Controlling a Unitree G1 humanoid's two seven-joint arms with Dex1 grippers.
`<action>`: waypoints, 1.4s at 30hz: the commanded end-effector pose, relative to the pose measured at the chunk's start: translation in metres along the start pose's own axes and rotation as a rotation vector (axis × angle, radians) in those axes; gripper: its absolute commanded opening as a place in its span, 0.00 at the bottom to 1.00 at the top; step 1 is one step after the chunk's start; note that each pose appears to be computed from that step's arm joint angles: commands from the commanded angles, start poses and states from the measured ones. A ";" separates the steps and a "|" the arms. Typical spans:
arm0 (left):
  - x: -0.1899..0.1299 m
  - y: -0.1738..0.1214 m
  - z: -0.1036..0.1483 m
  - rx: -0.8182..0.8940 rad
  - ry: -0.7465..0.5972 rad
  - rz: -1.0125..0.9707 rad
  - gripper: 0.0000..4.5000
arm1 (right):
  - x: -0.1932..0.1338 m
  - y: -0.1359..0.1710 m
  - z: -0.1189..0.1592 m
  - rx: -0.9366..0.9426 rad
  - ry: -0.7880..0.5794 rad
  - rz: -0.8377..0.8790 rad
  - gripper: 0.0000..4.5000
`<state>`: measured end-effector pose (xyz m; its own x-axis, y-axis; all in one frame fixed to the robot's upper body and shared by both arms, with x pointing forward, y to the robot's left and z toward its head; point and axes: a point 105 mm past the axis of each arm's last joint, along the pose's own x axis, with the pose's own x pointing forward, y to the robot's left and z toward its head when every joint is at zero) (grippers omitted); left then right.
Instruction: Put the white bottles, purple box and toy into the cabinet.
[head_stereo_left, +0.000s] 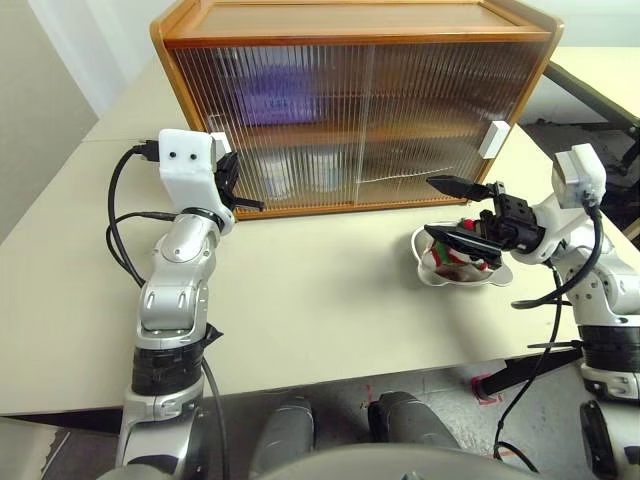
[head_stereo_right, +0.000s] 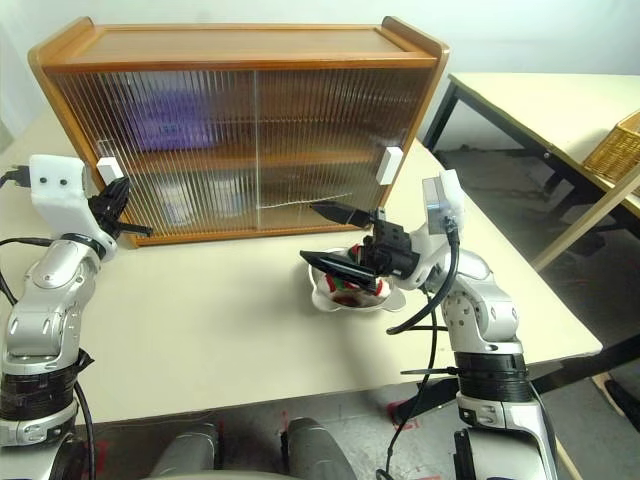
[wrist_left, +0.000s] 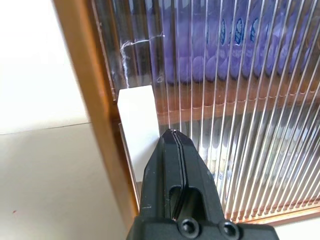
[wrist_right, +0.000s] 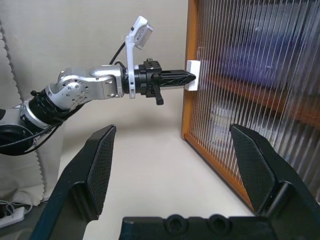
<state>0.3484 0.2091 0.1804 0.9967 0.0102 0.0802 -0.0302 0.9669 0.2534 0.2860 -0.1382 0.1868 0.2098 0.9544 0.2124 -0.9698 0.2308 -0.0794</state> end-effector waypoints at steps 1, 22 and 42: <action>-0.004 0.015 -0.003 -0.005 0.015 0.059 0.01 | 0.004 0.001 0.000 0.008 0.005 0.017 1.00; -0.022 -0.030 0.007 -0.161 -0.017 -0.319 0.58 | -0.021 -0.019 -0.009 0.114 0.038 -0.181 1.00; -0.100 -0.014 0.025 -0.296 -0.135 -0.873 0.99 | -0.101 -0.067 0.004 0.055 -0.140 -0.644 1.00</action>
<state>0.2501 0.1882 0.1926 0.6533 -0.7480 0.1166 0.7513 0.6596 0.0215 0.3263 -0.2427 0.1776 0.6943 0.6389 0.3314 -0.7032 0.7003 0.1230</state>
